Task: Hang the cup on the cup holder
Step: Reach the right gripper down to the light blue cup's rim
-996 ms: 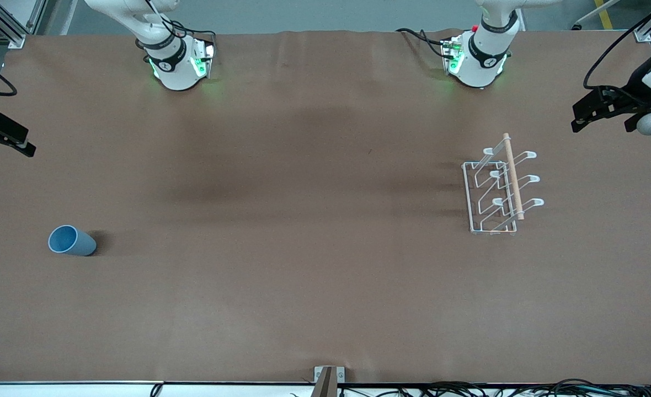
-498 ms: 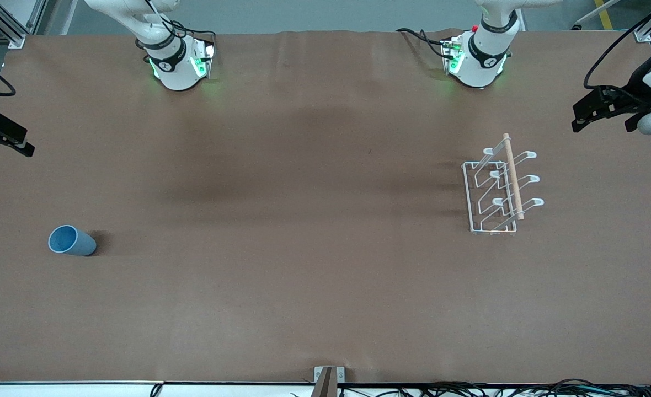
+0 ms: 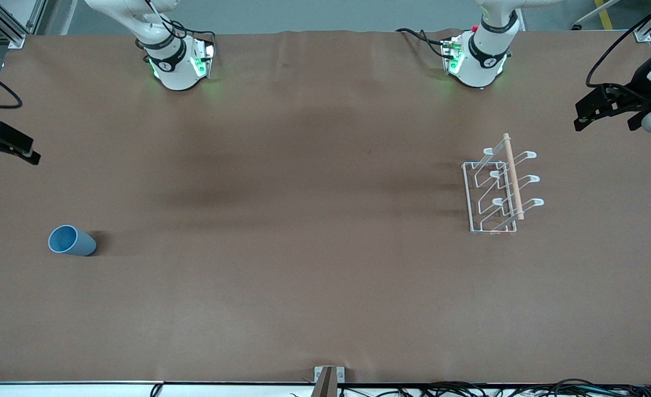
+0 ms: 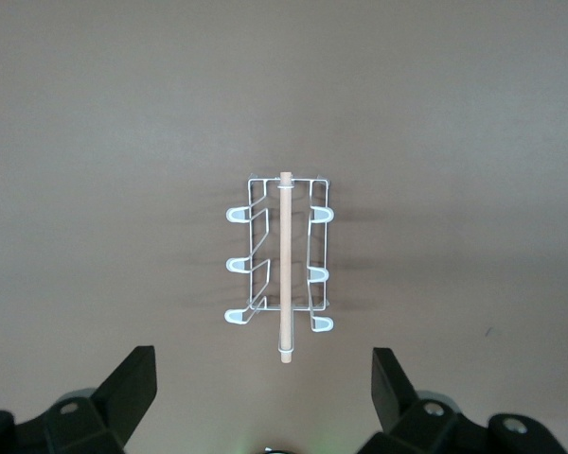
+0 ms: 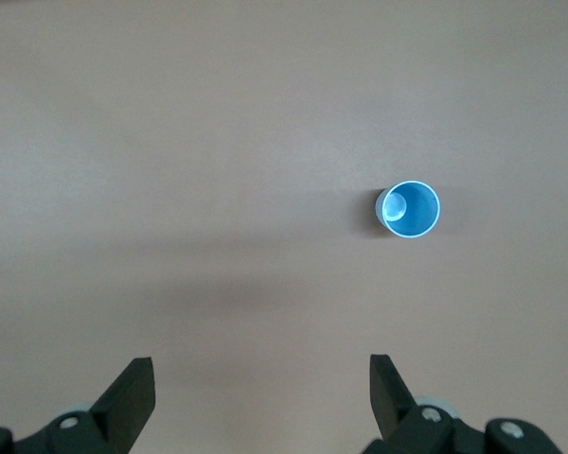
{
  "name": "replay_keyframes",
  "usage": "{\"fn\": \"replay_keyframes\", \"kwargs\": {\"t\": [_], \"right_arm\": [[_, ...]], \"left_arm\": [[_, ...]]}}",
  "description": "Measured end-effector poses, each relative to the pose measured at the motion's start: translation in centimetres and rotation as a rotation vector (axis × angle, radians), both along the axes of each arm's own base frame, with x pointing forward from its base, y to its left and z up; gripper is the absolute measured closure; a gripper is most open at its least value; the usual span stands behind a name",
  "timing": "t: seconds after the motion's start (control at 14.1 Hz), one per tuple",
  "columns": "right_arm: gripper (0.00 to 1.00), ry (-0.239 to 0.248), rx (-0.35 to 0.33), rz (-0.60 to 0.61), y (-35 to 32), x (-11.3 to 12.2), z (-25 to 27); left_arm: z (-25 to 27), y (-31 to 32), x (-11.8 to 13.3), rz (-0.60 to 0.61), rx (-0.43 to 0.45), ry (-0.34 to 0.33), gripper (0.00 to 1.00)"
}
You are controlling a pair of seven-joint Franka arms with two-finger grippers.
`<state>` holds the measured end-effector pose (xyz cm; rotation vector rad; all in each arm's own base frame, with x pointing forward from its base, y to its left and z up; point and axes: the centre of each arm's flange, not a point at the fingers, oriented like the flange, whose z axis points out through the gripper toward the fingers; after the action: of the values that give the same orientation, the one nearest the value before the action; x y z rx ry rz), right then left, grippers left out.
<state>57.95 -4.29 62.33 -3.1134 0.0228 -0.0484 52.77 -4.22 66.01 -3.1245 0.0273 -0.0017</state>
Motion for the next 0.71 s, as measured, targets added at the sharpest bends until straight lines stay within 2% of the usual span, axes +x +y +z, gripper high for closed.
{"fn": "replay_keyframes", "kwargs": {"t": [0.36,0.71], "right_arm": [[0.00,0.030,-0.007,-0.067,-4.2,4.0,-8.8],[0.00,0.138,0.001,-0.175,-11.9,5.3,-19.2]], "left_arm": [[-0.1,0.6,0.1,0.009,0.000,0.004,0.00],[-0.1,0.6,0.1,0.010,0.000,0.004,0.00]]}}
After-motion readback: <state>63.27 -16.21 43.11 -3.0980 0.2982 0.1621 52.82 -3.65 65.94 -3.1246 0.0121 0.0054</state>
